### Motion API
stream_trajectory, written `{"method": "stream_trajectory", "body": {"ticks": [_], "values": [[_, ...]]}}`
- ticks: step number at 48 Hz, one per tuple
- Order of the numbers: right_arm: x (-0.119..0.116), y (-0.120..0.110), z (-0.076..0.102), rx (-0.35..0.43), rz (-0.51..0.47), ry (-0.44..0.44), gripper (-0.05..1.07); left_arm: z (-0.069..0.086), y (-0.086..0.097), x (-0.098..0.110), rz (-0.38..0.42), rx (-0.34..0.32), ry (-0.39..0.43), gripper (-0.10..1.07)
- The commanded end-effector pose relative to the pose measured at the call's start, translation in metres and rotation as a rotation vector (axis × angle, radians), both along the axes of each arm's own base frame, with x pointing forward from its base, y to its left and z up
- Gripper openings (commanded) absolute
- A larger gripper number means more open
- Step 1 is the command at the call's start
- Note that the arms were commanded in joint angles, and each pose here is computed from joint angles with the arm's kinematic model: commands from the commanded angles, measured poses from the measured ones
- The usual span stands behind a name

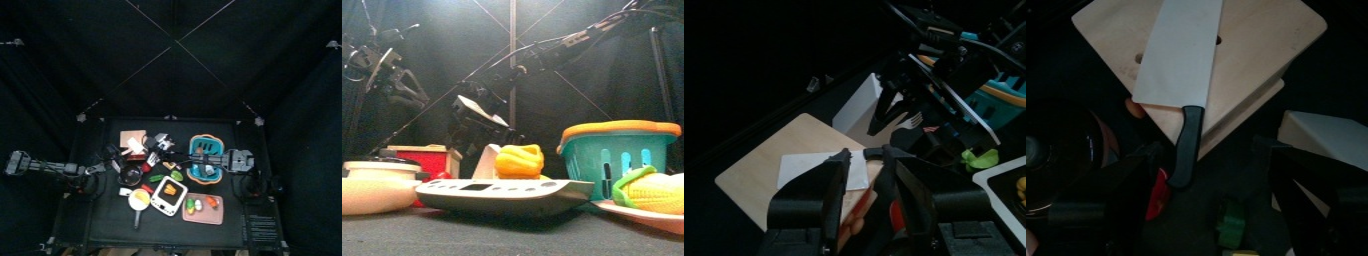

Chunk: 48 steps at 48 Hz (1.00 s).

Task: Grab cleaver

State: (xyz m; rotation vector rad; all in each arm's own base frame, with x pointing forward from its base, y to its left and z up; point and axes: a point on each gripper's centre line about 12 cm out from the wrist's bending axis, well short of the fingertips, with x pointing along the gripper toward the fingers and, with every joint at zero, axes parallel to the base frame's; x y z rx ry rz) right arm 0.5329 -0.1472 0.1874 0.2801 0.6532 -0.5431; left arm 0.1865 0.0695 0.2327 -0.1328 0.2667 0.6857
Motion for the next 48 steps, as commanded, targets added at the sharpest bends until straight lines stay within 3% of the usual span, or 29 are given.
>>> {"method": "stream_trajectory", "body": {"ticks": [1, 7, 18, 26, 36, 48], "values": [[0.002, -0.002, 0.025, -0.013, -0.003, -0.052, 1.00, 0.004, 0.001, 0.001, 0.004, 0.002, -0.012, 0.74], [0.002, -0.001, 0.026, -0.013, -0.001, -0.054, 0.93, 0.004, 0.001, 0.001, 0.003, 0.004, -0.010, 0.74], [0.003, 0.000, 0.025, -0.013, 0.001, -0.051, 0.66, 0.004, 0.001, 0.001, 0.004, 0.002, -0.010, 0.74], [0.001, 0.000, 0.026, -0.014, -0.006, -0.044, 0.52, 0.004, 0.001, 0.001, 0.004, 0.002, -0.012, 0.74], [-0.004, 0.001, 0.035, -0.022, -0.026, -0.023, 0.48, 0.004, 0.001, 0.001, 0.003, 0.004, -0.010, 0.74], [-0.007, 0.021, 0.042, -0.031, -0.003, -0.004, 0.48, 0.002, 0.001, 0.001, 0.002, 0.003, -0.003, 0.74]]}}
